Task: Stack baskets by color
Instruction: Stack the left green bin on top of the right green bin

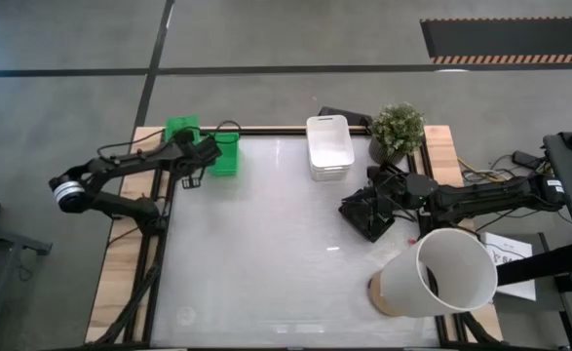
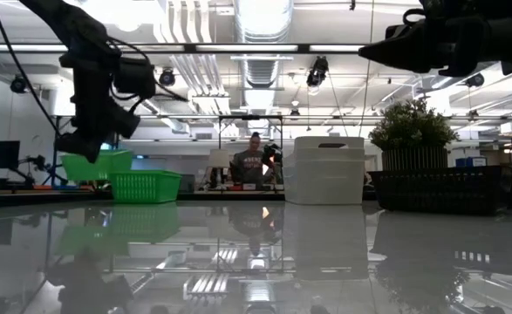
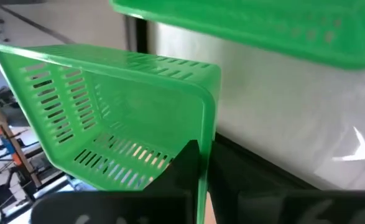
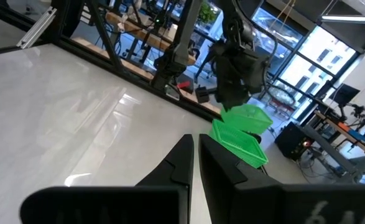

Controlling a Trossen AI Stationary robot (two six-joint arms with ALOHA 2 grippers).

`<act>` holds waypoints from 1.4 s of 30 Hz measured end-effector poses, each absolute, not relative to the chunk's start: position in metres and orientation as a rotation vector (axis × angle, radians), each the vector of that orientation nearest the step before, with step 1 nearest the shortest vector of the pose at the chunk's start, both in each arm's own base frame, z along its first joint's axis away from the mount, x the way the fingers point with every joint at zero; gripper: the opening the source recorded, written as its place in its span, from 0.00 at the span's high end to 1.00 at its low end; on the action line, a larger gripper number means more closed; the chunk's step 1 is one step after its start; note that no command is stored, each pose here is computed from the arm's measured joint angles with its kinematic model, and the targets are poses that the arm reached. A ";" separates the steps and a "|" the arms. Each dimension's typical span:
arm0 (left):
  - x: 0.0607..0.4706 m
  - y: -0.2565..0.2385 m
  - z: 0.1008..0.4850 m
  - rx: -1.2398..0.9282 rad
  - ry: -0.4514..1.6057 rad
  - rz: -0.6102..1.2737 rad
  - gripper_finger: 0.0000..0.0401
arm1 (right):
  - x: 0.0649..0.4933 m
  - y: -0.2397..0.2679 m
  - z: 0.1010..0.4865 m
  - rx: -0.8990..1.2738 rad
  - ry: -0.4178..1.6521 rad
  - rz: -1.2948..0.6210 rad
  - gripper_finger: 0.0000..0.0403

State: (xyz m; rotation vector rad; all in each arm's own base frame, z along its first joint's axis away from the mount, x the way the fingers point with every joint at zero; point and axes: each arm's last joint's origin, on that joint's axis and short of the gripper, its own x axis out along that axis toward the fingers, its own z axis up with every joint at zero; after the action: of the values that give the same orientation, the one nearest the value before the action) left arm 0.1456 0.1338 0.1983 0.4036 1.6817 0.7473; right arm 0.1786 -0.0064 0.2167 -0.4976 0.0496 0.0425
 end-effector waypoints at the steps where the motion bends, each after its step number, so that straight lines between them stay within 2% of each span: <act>1: 0.147 0.134 0.202 0.407 1.666 0.757 0.99 | 0.179 -0.006 0.217 -0.498 0.046 0.042 0.96; 11: 0.169 0.133 0.266 0.462 1.478 0.801 1.00 | 0.179 -0.006 0.218 -0.498 0.042 0.041 0.96; 19: 0.193 0.120 0.294 0.243 1.184 0.430 1.00 | 0.179 -0.006 0.218 -0.495 0.046 0.041 0.96; 23: 0.198 0.122 0.287 0.217 1.211 0.407 1.00 | 0.179 -0.006 0.218 -0.494 0.049 0.042 0.96; 33: 0.208 0.132 0.257 0.244 1.450 0.431 1.00 | 0.179 -0.006 0.218 -0.490 0.050 0.042 0.96; 42: 0.214 0.133 0.247 0.225 1.485 0.393 0.97 | 0.179 -0.006 0.217 -0.490 0.058 0.044 0.96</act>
State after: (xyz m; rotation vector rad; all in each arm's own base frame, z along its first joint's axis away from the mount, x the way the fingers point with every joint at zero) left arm 0.2140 0.1335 0.2469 0.2253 1.4852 0.3928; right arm 0.1789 -0.0064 0.2169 -0.4898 0.0580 0.0444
